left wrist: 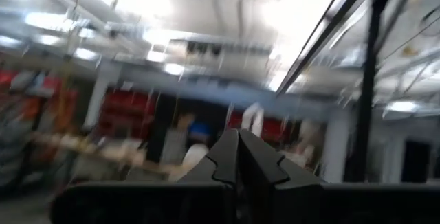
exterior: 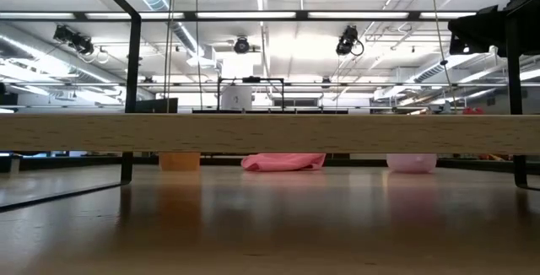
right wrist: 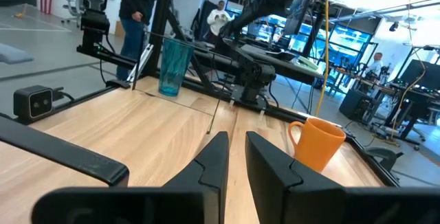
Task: Stack small to large cups/mugs on shelf
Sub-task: Put the blue cup on the shelf
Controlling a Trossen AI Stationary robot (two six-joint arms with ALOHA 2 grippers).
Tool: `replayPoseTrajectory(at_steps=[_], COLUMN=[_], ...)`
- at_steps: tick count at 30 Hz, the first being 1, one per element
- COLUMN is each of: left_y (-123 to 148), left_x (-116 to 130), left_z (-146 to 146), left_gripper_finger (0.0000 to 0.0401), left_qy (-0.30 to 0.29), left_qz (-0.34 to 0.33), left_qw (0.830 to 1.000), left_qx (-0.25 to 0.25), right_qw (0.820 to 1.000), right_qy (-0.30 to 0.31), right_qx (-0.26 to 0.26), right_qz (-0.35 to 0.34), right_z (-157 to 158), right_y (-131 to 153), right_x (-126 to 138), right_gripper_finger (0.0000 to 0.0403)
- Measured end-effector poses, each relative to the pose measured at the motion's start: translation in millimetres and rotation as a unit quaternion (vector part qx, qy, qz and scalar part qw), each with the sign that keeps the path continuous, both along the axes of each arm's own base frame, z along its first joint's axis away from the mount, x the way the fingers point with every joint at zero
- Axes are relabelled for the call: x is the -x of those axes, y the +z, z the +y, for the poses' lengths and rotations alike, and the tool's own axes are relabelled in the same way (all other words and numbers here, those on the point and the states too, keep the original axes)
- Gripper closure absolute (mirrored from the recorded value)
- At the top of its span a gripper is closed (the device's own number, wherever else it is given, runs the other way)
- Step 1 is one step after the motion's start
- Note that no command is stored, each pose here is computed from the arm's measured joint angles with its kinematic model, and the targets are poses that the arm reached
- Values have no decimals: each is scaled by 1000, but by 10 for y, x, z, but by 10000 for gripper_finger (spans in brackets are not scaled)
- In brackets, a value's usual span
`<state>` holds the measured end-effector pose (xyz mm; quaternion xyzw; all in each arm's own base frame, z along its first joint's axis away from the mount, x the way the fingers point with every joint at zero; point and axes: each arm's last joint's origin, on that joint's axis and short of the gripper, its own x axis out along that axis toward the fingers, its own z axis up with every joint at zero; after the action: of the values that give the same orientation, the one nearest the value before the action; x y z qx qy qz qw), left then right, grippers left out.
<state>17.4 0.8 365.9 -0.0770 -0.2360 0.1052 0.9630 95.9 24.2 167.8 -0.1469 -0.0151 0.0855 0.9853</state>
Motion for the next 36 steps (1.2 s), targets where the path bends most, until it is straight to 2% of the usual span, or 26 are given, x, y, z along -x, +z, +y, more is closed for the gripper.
replayPoseTrajectory(at_steps=[5,11,15,20,23,36], left_y=[310,424,426,449,446,476], left_x=[148,357,438,399,343,40], left_z=[-113,-259,-344,-417,-452,-600], left_gripper_finger=[389,391,387,390,390,387], left_qy=[13,45,61,45,35,12], left_qz=[70,146,155,154,158,180], left_qw=[997,984,980,982,983,983], left_qx=[43,94,111,98,91,45], right_qw=[1000,987,978,971,968,960], right_qy=[0,10,19,26,9,-45], right_qx=[-27,-156,-198,-212,-220,-234], right_qz=[-6,-41,-67,-106,-124,-148], right_z=[0,-3,-6,-12,-26,-63], right_y=[21,132,196,276,305,348], right_x=[0,10,21,40,47,58], right_gripper_finger=[345,345,345,345,345,345])
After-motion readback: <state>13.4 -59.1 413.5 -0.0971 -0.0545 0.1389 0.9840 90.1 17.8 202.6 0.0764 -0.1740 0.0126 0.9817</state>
